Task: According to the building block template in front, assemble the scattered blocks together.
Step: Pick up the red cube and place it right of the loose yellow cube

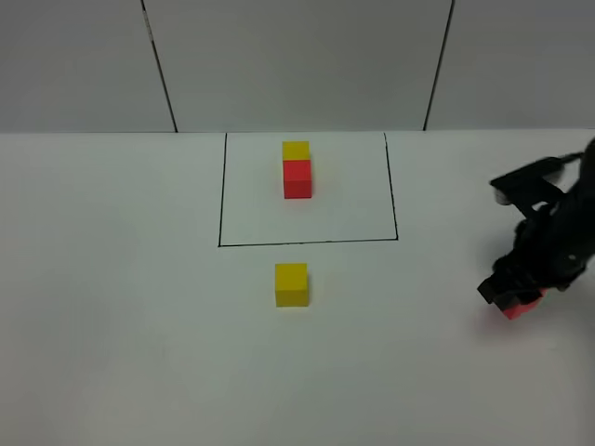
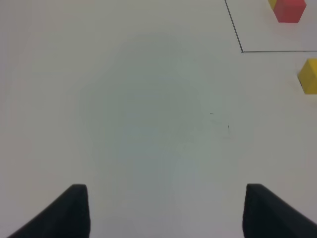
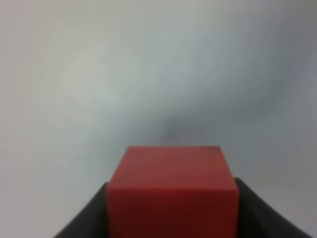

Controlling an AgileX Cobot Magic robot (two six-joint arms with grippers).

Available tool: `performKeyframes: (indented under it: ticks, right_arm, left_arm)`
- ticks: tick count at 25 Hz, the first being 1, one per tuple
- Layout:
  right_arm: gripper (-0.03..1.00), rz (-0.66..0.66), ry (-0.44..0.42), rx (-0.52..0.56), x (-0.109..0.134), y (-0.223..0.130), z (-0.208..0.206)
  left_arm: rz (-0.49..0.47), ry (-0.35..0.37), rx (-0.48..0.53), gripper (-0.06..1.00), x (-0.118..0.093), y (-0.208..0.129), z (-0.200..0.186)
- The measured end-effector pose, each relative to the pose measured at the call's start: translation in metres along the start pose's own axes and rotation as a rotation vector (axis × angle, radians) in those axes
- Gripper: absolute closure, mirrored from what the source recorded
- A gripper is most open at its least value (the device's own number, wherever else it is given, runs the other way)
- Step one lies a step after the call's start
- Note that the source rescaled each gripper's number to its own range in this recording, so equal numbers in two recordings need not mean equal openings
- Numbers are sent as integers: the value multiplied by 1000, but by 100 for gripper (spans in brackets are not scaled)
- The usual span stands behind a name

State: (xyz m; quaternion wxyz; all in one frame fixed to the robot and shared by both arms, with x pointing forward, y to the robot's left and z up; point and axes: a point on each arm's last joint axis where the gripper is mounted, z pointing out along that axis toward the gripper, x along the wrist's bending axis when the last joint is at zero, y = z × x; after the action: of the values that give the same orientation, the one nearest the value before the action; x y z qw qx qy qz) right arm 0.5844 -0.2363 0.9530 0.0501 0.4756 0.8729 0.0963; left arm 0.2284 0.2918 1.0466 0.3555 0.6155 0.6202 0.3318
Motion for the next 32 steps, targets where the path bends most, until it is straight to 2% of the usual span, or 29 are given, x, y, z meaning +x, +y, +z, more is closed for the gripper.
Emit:
performKeyframes:
  ticks: [2, 4, 9, 15, 19, 27, 32]
  right_arm:
    - [96, -241, 10, 6, 21, 19, -12]
    - [96, -426, 9, 7, 42, 37, -21]
    - [96, -700, -33, 42, 90, 76, -16]
    - [96, -808, -11, 74, 129, 110, 9]
    - [96, -842, 1, 80, 145, 126, 24]
    - [96, -874, 27, 141, 145, 133, 60]
    - [96, -891, 29, 141, 145, 134, 76]
  left_arm:
    - [0, 0, 0, 49, 0, 0, 0]
    - [0, 0, 0, 49, 0, 0, 0]
    - [0, 0, 0, 49, 0, 0, 0]
    - [0, 0, 0, 49, 0, 0, 0]
    - [0, 0, 0, 49, 0, 0, 0]
    - [0, 0, 0, 49, 0, 0, 0]
    - [0, 0, 0, 49, 0, 0, 0]
